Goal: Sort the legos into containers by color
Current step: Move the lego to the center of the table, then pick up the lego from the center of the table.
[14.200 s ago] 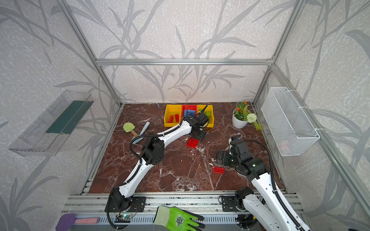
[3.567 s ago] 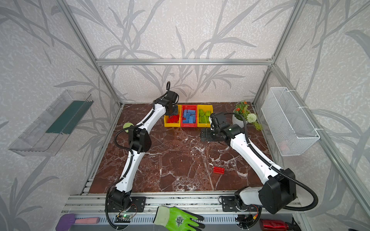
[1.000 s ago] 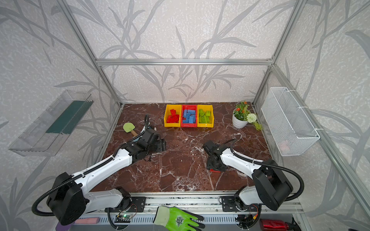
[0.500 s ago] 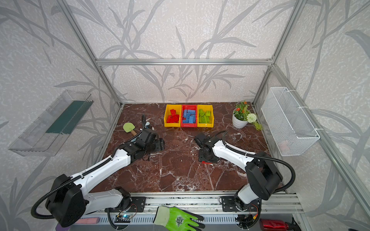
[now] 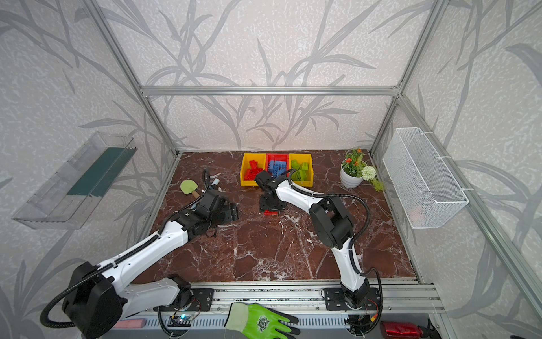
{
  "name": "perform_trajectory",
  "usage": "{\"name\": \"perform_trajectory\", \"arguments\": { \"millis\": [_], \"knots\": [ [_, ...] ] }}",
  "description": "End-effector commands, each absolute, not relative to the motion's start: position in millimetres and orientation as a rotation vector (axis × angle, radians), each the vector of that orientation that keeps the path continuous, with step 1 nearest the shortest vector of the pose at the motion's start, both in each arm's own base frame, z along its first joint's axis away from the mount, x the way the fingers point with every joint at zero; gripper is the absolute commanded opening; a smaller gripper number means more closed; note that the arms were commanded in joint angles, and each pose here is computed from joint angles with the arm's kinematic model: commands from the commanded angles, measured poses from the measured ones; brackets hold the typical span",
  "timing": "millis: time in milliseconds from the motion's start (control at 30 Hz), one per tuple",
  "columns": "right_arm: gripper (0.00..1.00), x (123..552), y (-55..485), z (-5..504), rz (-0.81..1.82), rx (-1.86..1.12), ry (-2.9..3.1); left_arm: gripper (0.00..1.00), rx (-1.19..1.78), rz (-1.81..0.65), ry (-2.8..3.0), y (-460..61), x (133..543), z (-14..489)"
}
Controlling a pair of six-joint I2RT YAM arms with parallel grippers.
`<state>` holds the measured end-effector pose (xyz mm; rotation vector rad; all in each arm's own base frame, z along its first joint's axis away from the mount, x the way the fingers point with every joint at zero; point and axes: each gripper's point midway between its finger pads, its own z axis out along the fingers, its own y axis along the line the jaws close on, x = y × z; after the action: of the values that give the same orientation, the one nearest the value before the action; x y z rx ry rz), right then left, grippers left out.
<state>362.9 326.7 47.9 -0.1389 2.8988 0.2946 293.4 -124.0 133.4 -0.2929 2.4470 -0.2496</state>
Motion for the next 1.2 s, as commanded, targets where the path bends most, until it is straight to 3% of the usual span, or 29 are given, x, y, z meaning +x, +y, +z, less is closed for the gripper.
{"name": "perform_trajectory", "arguments": {
  "millis": [0, 133, 333, 433, 633, 933, 1167],
  "knots": [
    [0.5, 361, 340, 47, 0.311, -0.223, 2.939, 0.85, -0.352, -0.185, 2.45, -108, 286, 131],
    [0.57, 364, 356, 43, 0.356, -0.26, 2.946, 0.85, -0.366, -0.158, 2.458, -104, 286, 128],
    [0.84, 364, 364, 65, 0.445, -0.314, 2.896, 0.85, -0.365, -0.147, 2.478, -106, 290, 129],
    [0.93, 362, 359, 89, 0.485, -0.323, 2.841, 0.85, -0.358, -0.167, 2.49, -111, 293, 132],
    [0.95, 347, 309, 124, 0.496, -0.268, 2.777, 0.85, -0.286, -0.288, 2.541, -142, 301, 132],
    [0.96, 291, 201, 115, 0.57, -0.084, 2.803, 0.82, 0.275, -0.242, 2.642, -221, 324, 100],
    [0.97, 268, 165, 117, 0.624, -0.022, 2.741, 0.8, 0.58, -0.298, 2.592, -255, 338, 86]
  ]
}}
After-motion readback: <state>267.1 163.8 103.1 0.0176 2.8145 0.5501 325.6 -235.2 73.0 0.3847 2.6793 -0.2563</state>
